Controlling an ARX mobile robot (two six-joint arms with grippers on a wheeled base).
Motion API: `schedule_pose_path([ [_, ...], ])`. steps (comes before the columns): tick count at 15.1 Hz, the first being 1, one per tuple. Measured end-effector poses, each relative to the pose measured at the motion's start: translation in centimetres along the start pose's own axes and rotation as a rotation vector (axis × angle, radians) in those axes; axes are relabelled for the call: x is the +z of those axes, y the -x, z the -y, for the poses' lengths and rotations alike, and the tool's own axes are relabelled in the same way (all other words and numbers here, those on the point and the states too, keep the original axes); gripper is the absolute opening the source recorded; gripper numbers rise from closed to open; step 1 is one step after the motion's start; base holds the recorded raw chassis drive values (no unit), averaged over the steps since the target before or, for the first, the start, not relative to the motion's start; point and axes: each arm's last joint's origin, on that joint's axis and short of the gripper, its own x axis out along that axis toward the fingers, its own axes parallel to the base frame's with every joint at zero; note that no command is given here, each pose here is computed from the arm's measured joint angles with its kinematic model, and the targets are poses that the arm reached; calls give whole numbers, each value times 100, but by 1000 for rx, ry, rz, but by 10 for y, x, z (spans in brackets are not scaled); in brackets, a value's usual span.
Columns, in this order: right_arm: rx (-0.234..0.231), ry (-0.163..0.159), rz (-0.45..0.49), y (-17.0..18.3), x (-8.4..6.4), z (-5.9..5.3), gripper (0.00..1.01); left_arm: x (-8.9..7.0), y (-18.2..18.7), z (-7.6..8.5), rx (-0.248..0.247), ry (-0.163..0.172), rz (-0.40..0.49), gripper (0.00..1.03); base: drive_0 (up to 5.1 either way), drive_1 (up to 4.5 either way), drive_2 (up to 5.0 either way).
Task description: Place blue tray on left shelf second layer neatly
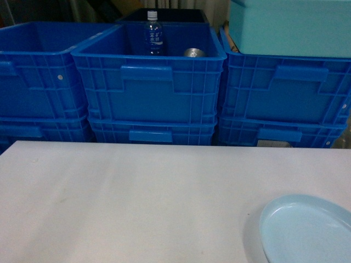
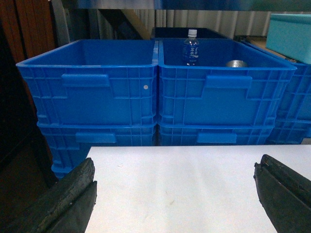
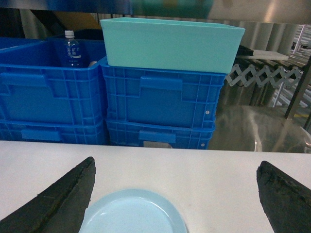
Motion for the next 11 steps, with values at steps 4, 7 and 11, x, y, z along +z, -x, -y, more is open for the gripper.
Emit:
schedule_pose_path([
  [4,35,-40,-16,-11,4,7,98,0,0,0,-1,0,0,98,0,0,0],
  [7,93,-206,-39,-64,50,44,98,0,0,0,0,0,0,98,0,0,0],
  [11,189,-674,-512,-150,-13,72,98,0,0,0,0,0,0,98,0,0,0],
])
